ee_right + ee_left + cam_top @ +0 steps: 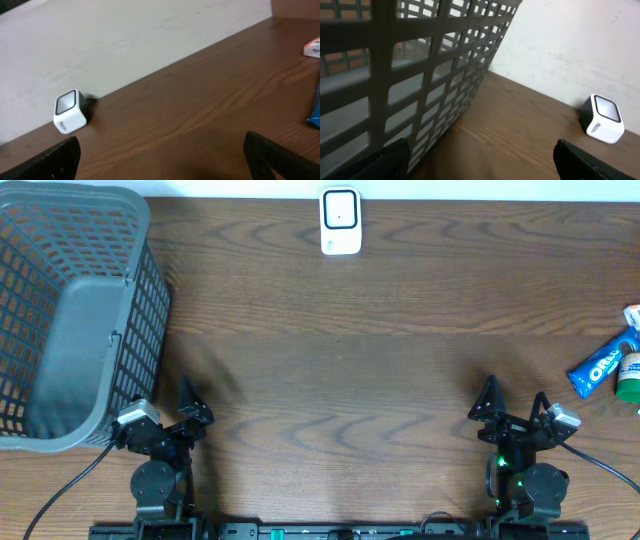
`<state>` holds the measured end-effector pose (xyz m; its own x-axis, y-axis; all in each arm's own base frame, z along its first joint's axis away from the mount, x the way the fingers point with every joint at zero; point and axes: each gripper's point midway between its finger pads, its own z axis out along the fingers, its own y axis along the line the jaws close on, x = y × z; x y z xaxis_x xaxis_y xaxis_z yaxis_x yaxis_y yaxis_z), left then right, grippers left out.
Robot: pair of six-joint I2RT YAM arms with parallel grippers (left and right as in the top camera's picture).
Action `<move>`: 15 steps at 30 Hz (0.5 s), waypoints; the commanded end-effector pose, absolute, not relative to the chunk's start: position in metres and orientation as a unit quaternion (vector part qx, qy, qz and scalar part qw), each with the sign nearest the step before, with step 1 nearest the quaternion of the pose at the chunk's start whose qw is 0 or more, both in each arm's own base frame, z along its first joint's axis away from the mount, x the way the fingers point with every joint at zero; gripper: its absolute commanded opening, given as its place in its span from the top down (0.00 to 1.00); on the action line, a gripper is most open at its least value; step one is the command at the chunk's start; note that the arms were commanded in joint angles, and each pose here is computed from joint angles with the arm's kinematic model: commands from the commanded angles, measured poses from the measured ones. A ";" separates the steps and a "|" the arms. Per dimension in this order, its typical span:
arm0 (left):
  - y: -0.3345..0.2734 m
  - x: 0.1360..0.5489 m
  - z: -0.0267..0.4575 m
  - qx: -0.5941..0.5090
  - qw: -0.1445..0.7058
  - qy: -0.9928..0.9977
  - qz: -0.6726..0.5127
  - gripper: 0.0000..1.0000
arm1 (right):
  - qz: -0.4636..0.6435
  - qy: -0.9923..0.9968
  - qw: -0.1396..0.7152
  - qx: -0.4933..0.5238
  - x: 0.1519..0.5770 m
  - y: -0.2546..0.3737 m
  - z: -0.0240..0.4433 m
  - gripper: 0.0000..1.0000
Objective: Scan the item barcode
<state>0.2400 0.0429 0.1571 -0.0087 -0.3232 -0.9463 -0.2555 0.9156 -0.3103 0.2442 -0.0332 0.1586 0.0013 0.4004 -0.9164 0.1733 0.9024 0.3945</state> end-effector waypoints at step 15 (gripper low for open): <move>0.040 0.240 0.139 -0.184 0.655 0.733 -0.014 0.09 | 0.083 0.702 0.679 0.199 0.244 -0.031 0.159 0.01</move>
<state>0.2406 0.0400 0.1569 -0.0204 -0.3084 -0.9510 -0.2394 0.9251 -0.2949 0.2442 -0.0332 0.1586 0.0013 0.4004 -0.9164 0.1733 0.9024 0.3945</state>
